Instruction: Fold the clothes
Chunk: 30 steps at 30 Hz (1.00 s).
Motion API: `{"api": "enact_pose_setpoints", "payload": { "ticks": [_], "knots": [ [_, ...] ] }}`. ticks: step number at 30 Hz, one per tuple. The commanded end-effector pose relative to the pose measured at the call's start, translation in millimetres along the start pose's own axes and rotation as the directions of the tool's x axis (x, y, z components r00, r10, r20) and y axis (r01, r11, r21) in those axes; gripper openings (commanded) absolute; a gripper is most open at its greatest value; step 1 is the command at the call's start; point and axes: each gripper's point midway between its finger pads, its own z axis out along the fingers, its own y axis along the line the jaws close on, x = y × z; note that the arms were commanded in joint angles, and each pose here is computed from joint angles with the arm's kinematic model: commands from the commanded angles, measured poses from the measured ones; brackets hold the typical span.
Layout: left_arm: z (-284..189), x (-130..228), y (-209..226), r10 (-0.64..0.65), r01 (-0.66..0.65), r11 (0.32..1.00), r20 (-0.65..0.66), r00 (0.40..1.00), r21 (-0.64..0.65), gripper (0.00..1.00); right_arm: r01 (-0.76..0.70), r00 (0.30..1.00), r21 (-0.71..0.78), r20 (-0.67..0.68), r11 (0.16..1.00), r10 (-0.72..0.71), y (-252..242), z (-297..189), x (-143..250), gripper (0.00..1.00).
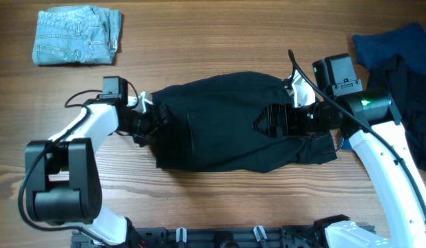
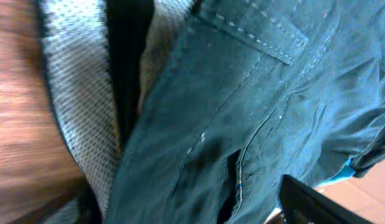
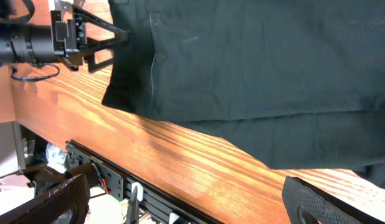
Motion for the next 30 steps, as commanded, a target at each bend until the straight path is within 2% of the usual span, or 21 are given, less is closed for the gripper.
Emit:
{"api": "enact_pose_setpoints", "payload": {
  "ticks": [1, 3, 4, 7, 11, 16, 19, 26, 30],
  "knots": [
    [36, 23, 45, -0.076, 0.063, 0.989, -0.092, 0.993, -0.133, 0.68, 0.030, 0.999, -0.027, 0.014, 0.999, -0.030, 9, -7, 0, 1.00],
    [35, 22, 46, -0.076, 0.064, 0.989, -0.086, 0.993, -0.135, 0.50, 0.031, 0.999, -0.027, 0.013, 0.999, -0.031, 9, -7, 0, 1.00],
    [35, 21, 45, -0.074, 0.062, 0.989, -0.084, 0.994, -0.134, 0.36, 0.031, 0.999, -0.027, 0.013, 0.999, -0.031, 9, -7, 0, 1.00],
    [34, 18, 48, -0.075, 0.064, 0.988, -0.073, 0.995, -0.143, 0.05, 0.031, 0.999, -0.027, 0.013, 0.999, -0.031, 9, -7, 0, 1.00],
    [29, 11, 65, -0.087, 0.078, 0.972, -0.032, 0.996, -0.223, 0.04, 0.031, 0.999, -0.026, 0.013, 0.999, -0.031, 9, -7, 0, 1.00],
    [-5, -9, 81, -0.191, 0.192, 0.925, 0.034, 0.981, -0.328, 0.04, 0.028, 1.000, -0.012, 0.005, 1.000, -0.028, 6, -7, 2, 1.00],
    [-39, -26, 79, -0.237, 0.244, 0.892, 0.065, 0.969, -0.381, 0.04, 0.048, 0.999, -0.004, 0.000, 0.999, -0.048, 5, -6, 3, 1.00],
    [-159, -61, 56, -0.227, 0.328, 0.730, 0.240, 0.944, -0.600, 0.04, 0.045, 0.999, 0.039, 0.002, 0.998, -0.045, -3, -6, 3, 1.00],
    [-196, -66, 23, -0.181, 0.315, 0.740, 0.274, 0.944, -0.595, 0.04, 0.045, 0.999, 0.040, 0.003, 0.998, -0.045, -3, -6, 3, 1.00]
  ]
}}
